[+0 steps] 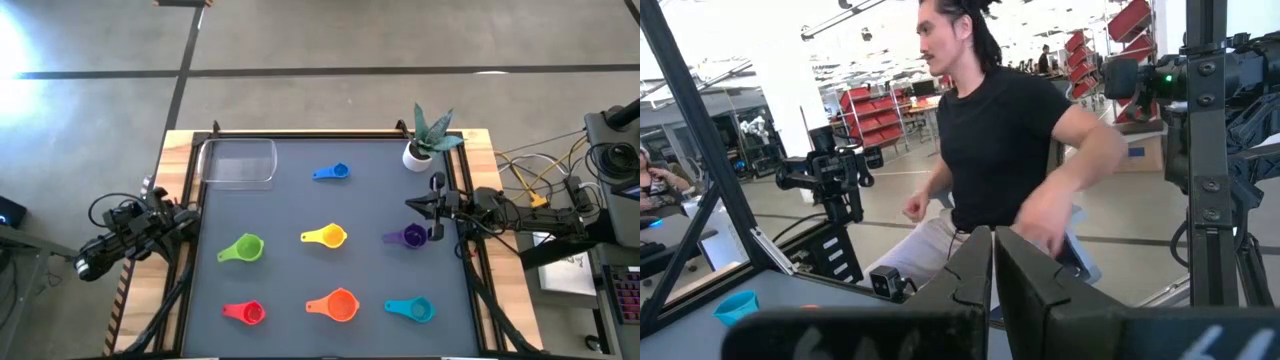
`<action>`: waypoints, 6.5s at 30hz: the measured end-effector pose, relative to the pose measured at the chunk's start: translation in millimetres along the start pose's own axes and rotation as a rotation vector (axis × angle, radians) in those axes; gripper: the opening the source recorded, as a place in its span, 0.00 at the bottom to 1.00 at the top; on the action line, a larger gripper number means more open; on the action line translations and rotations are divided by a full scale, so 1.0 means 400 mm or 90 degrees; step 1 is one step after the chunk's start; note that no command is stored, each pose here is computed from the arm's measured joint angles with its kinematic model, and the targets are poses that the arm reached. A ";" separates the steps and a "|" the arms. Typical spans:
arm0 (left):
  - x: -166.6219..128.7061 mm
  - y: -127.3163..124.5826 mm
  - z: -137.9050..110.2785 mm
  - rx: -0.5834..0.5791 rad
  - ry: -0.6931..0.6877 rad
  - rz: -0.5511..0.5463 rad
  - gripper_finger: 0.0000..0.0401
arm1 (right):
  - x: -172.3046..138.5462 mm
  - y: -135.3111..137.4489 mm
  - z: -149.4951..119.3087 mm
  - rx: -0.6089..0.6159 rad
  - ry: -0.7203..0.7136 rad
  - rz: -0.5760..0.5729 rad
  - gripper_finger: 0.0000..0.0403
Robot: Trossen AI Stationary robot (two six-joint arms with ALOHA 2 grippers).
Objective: Nest measuring cups in basket
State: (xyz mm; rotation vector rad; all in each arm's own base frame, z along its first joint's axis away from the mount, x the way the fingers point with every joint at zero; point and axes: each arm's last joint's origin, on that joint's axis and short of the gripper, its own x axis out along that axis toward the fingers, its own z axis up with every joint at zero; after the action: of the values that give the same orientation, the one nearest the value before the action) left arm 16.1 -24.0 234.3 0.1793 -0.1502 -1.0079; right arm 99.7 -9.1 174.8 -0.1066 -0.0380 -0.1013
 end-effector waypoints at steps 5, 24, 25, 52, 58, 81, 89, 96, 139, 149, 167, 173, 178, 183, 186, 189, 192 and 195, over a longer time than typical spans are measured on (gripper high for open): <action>0.000 0.000 0.000 0.000 0.000 0.000 0.00 | 0.000 0.000 0.000 0.000 0.000 0.000 0.02; 0.000 0.000 0.000 0.000 0.000 0.000 0.00 | 0.000 0.000 0.000 0.000 0.000 0.000 0.02; 0.000 0.000 0.000 0.000 0.000 0.000 0.00 | 0.000 0.000 0.000 0.000 0.000 0.000 0.02; 0.000 0.000 0.000 0.000 0.000 0.000 0.00 | 0.000 0.000 0.001 -0.012 -0.004 0.000 0.02; 0.000 0.000 0.000 0.000 0.000 0.000 0.00 | 0.000 0.000 0.002 -0.012 -0.005 -0.001 0.02; 0.000 0.000 0.000 0.000 0.000 0.000 0.00 | 0.034 -0.024 0.192 0.074 -0.044 -0.050 0.02; 0.000 0.000 0.000 0.000 0.000 0.000 0.00 | 0.179 0.000 0.224 0.055 0.108 -0.005 0.02; 0.000 0.000 0.000 0.000 0.000 0.000 0.00 | 0.259 0.044 0.215 0.029 0.187 0.015 0.02; 0.000 0.002 -0.001 -0.009 0.000 0.000 0.00 | 0.534 0.195 0.187 -0.043 0.355 0.196 0.31; 0.000 0.003 -0.001 -0.011 0.000 0.000 0.00 | 0.596 0.243 0.222 -0.073 0.367 0.228 0.32; 0.000 0.003 -0.001 -0.013 0.000 0.000 0.00 | 0.568 0.245 0.268 -0.055 0.340 0.231 0.31; 0.000 0.003 -0.001 -0.013 0.000 0.000 0.00 | 0.570 0.246 0.261 -0.046 0.348 0.228 0.31; 0.000 0.003 -0.001 -0.013 0.000 0.001 0.00 | 0.569 0.246 0.256 -0.045 0.352 0.228 0.31; 0.000 0.004 -0.001 -0.013 0.000 0.000 0.00 | 0.568 0.246 0.252 -0.046 0.355 0.228 0.31; 0.000 0.004 -0.001 -0.014 0.000 0.001 0.00 | 0.568 0.246 0.251 -0.048 0.355 0.225 0.31; 0.000 0.004 -0.001 -0.014 0.000 0.001 0.00 | 0.568 0.246 0.252 -0.049 0.354 0.224 0.31; 0.000 0.004 -0.001 -0.014 0.000 0.000 0.00 | 0.568 0.246 0.252 -0.049 0.354 0.224 0.31; 0.000 0.004 -0.001 -0.014 0.000 0.001 0.00 | 0.568 0.246 0.252 -0.047 0.353 0.223 0.30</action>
State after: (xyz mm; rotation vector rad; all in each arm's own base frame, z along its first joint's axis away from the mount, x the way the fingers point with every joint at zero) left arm 17.4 -23.2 234.3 0.1594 -0.1391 -1.0081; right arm 332.5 76.6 274.6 -0.1539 0.5369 0.2198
